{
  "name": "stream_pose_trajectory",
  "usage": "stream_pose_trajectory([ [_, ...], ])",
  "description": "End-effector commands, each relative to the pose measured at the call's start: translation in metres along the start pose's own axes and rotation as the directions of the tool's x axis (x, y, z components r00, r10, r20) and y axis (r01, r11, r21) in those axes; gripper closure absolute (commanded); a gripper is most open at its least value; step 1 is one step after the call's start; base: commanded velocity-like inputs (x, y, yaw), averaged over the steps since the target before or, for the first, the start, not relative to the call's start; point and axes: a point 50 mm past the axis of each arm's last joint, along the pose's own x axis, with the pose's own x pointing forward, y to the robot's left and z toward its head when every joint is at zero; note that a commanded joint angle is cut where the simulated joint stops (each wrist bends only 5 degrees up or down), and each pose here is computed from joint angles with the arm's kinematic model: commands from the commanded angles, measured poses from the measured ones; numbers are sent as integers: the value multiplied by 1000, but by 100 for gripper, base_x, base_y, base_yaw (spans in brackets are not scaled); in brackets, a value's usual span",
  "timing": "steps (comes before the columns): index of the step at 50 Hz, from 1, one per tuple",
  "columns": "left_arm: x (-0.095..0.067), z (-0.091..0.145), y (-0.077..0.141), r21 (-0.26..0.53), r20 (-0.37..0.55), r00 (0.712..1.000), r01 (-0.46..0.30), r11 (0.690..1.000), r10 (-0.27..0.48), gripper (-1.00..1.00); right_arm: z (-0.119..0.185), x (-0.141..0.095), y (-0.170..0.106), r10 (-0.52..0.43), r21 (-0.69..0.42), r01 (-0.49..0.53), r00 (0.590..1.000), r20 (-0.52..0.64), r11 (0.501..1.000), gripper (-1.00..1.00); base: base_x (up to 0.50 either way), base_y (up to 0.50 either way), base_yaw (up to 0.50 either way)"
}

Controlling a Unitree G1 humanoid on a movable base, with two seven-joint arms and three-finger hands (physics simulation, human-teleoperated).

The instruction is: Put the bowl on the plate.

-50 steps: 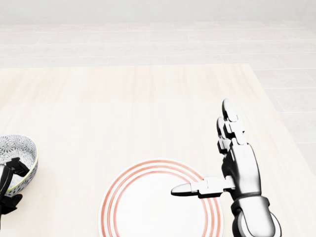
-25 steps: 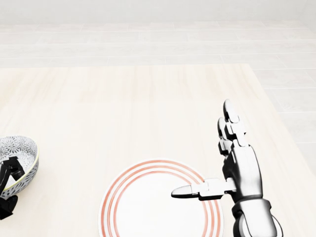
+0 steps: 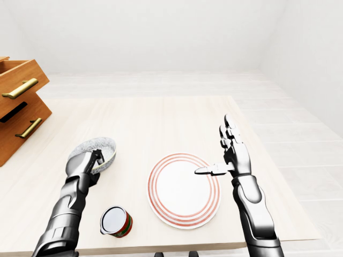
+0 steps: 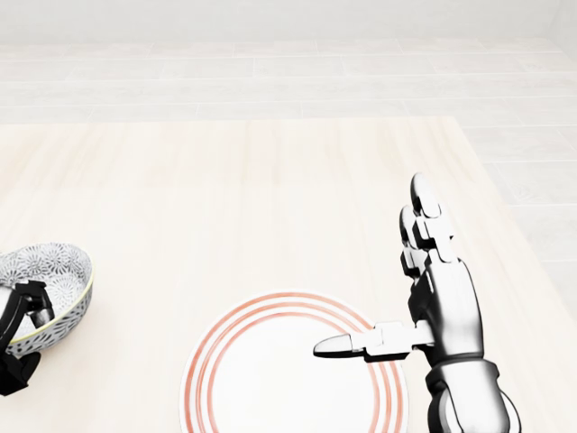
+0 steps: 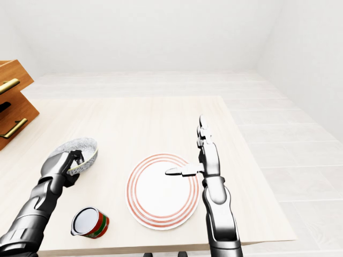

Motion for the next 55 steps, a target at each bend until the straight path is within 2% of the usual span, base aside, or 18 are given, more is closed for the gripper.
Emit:
stream_pose_trajectory([
  [1,1,10,14,-4,43,998,-56,998,56,100,3,2,0,2,-2,-2,1000,13,1000,-100,0,0,0],
  [22,-1,29,38,-29,121,987,-100,995,103,100,-1,-1,-1,-3,1,3,1000,-6,1000,-100,0,0,0],
  [38,-8,55,69,-57,223,962,-151,987,160,100,2,-7,-3,-14,-11,14,1000,7,1000,-100,0,0,0],
  [55,-19,85,82,-98,326,933,-130,987,156,100,2,-14,-7,-29,-17,29,1000,-1,999,-100,0,0,0],
])
